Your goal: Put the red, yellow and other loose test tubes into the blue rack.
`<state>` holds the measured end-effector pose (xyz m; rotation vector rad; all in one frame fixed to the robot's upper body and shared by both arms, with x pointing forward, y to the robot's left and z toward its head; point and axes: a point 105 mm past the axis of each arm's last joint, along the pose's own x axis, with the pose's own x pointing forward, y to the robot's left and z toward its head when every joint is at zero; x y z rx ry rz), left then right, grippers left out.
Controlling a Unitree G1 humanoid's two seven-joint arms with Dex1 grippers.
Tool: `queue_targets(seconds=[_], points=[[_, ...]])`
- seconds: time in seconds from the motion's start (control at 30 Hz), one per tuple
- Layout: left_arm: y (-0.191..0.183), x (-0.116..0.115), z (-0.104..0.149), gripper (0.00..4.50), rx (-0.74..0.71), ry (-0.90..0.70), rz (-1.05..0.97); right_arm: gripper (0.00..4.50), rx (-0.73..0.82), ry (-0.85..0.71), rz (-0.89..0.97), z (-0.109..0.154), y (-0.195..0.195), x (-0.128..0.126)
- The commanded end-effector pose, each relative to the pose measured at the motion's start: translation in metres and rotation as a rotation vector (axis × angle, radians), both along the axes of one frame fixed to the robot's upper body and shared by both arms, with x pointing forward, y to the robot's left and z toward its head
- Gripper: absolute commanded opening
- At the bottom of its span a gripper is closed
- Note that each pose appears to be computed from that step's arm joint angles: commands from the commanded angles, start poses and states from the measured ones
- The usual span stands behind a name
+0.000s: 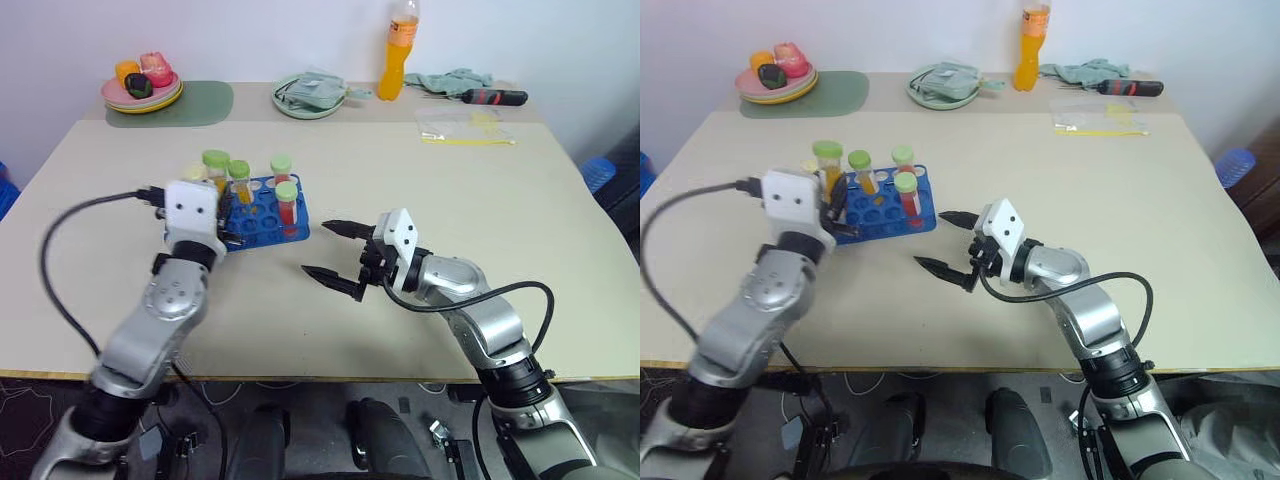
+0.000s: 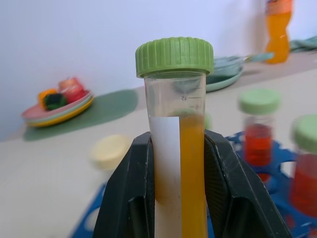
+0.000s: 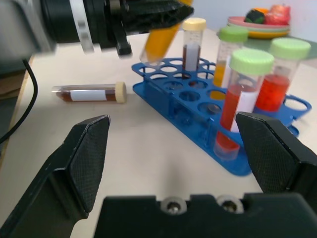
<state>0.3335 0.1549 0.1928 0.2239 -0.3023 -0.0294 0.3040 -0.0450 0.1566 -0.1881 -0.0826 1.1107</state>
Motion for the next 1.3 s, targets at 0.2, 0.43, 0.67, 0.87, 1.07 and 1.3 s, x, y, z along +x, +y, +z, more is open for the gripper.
queue_targets(seconds=[0.2,0.43,0.67,0.87,1.07,1.3], points=[[-0.005,0.01,0.003,0.74,-0.014,-0.115,-0.024,4.5,0.045,-0.04,-0.049,0.014,-0.006,-0.001],[-0.008,0.024,-0.005,0.74,-0.006,-0.123,-0.043,4.5,0.052,-0.041,-0.056,0.016,-0.006,0.0],[-0.016,0.029,-0.017,0.74,-0.075,-0.111,-0.113,4.5,0.059,-0.046,-0.062,0.018,-0.007,0.0],[-0.015,0.027,-0.02,0.74,-0.09,-0.147,-0.118,4.5,0.065,-0.047,-0.062,0.019,-0.006,-0.001],[-0.014,0.025,-0.023,0.74,-0.132,-0.197,-0.141,4.5,0.068,-0.048,-0.061,0.02,-0.004,-0.001],[-0.014,0.026,-0.031,0.74,-0.129,-0.215,-0.149,4.5,0.069,-0.05,-0.057,0.021,-0.003,-0.001]])
